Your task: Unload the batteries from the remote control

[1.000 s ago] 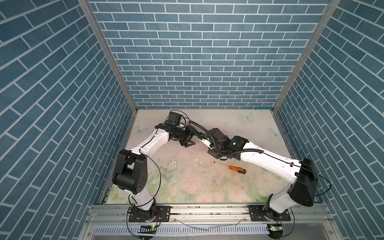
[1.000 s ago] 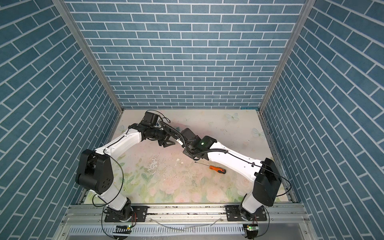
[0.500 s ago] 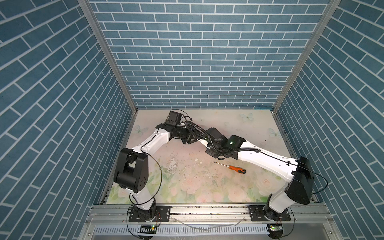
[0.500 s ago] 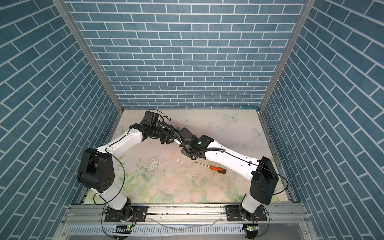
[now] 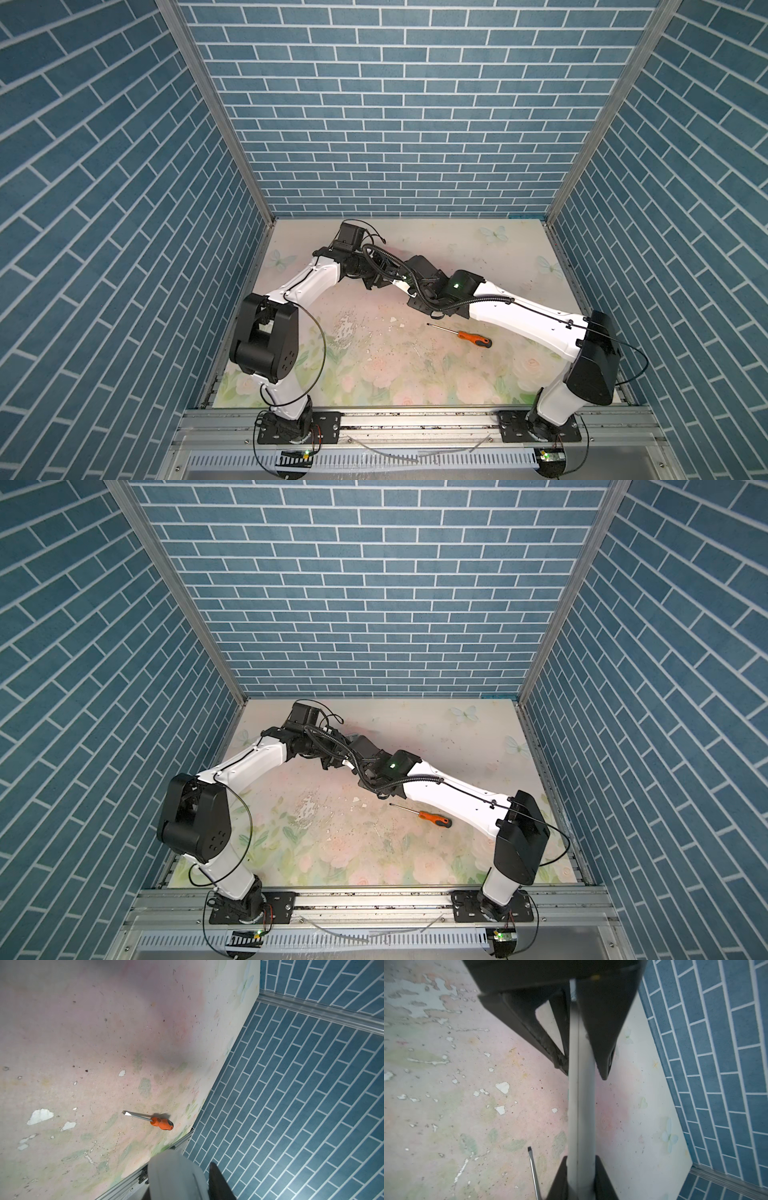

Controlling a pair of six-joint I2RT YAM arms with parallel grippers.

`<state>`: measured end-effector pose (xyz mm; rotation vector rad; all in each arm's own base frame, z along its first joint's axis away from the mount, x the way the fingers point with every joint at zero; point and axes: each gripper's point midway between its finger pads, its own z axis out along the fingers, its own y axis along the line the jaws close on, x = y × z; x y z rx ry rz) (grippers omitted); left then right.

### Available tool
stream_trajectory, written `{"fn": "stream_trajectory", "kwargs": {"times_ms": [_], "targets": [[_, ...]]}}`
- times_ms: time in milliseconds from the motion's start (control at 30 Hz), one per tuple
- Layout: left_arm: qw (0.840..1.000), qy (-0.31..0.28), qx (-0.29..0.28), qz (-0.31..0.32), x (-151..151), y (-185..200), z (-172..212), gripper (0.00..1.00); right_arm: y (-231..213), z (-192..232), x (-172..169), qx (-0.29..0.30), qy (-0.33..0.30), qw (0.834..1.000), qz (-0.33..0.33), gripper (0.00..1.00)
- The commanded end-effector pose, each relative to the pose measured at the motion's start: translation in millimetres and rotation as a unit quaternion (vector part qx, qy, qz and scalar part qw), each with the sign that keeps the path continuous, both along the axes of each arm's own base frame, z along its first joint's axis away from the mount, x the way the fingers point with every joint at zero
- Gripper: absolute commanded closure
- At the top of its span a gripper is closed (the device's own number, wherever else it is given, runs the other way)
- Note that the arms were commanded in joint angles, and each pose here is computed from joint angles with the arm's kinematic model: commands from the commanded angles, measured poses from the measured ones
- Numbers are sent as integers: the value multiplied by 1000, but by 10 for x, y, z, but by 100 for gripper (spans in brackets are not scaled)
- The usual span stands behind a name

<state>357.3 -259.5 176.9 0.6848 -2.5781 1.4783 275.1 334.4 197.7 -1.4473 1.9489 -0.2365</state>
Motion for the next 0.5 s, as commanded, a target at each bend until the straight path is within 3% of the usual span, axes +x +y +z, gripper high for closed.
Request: {"fn": "stream_trajectory", "kwargs": {"times_ms": [0, 67, 100, 400, 467], "targets": [[1000, -23, 0, -15, 38, -25, 62, 79, 92, 190, 42, 1, -28, 1000, 13, 100], [1000, -22, 1, -15, 38, -25, 59, 97, 98, 172, 39, -4, -30, 999, 15, 100], [1000, -23, 0, -15, 41, -26, 66, 100, 103, 166, 36, -6, -31, 999, 16, 100], [1000, -29, 0, -13, 48, -22, 96, 100, 118, 156, 78, -11, -47, 999, 8, 100], [999, -33, -1, -11, 62, -25, 112, 100, 113, 153, 91, -11, -48, 999, 4, 89]]}}
